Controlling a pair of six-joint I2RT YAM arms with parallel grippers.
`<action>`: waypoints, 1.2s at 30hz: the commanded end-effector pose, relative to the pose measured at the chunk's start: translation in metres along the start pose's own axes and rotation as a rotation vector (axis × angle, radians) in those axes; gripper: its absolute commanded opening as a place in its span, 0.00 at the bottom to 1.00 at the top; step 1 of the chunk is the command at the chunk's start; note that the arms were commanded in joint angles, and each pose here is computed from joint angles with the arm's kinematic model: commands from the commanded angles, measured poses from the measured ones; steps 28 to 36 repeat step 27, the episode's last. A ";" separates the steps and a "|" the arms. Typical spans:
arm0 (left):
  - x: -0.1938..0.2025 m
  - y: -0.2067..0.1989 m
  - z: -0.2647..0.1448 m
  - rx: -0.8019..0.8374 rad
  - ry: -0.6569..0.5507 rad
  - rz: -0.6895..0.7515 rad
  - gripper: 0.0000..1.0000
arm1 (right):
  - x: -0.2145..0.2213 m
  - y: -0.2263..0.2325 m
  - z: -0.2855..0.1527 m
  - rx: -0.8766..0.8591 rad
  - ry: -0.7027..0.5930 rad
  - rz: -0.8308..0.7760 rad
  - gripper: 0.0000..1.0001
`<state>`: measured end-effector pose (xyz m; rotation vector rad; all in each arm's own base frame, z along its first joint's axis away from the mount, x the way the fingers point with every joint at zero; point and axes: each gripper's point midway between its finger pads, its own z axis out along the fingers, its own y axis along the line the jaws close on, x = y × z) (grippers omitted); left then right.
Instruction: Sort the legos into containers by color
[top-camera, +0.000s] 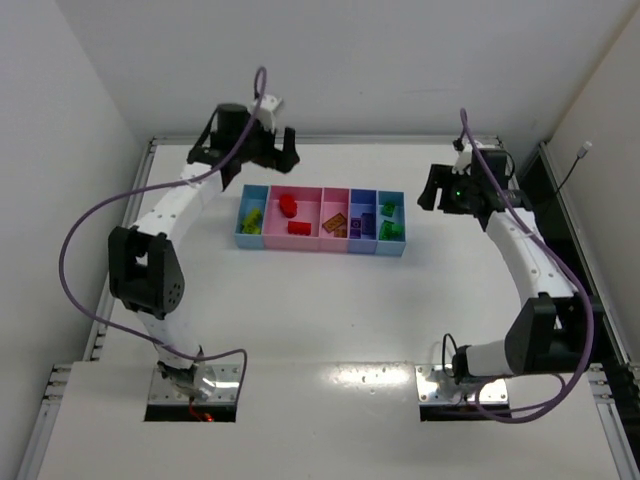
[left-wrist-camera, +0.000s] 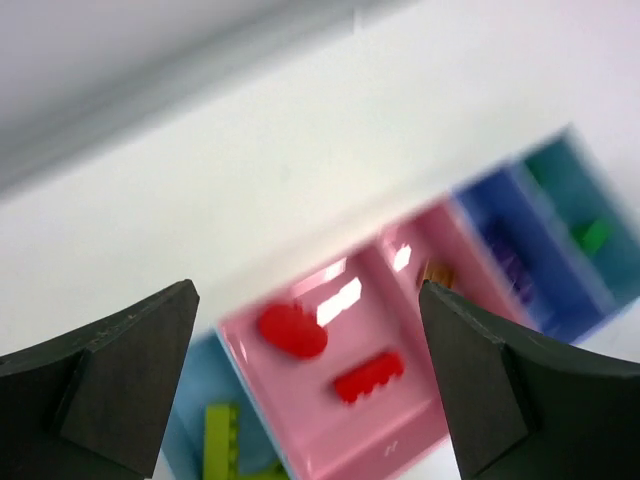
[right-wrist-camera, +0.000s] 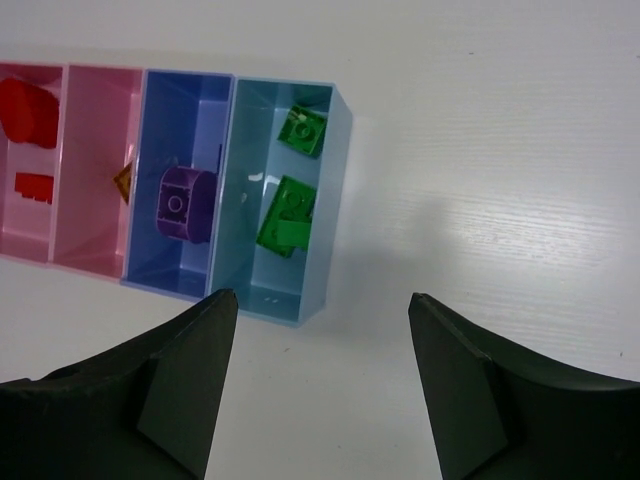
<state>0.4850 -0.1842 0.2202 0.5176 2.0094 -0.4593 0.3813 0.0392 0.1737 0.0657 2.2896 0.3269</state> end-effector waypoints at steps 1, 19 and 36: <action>-0.106 -0.020 -0.057 -0.010 -0.227 -0.052 1.00 | -0.031 0.014 -0.010 0.004 -0.097 -0.141 0.72; 0.043 0.125 -0.129 -0.487 0.016 -0.283 1.00 | -0.037 -0.042 0.046 0.147 0.036 -0.116 0.77; 0.104 0.146 -0.131 -0.557 0.141 -0.304 1.00 | -0.024 -0.062 0.047 0.160 0.055 -0.086 0.77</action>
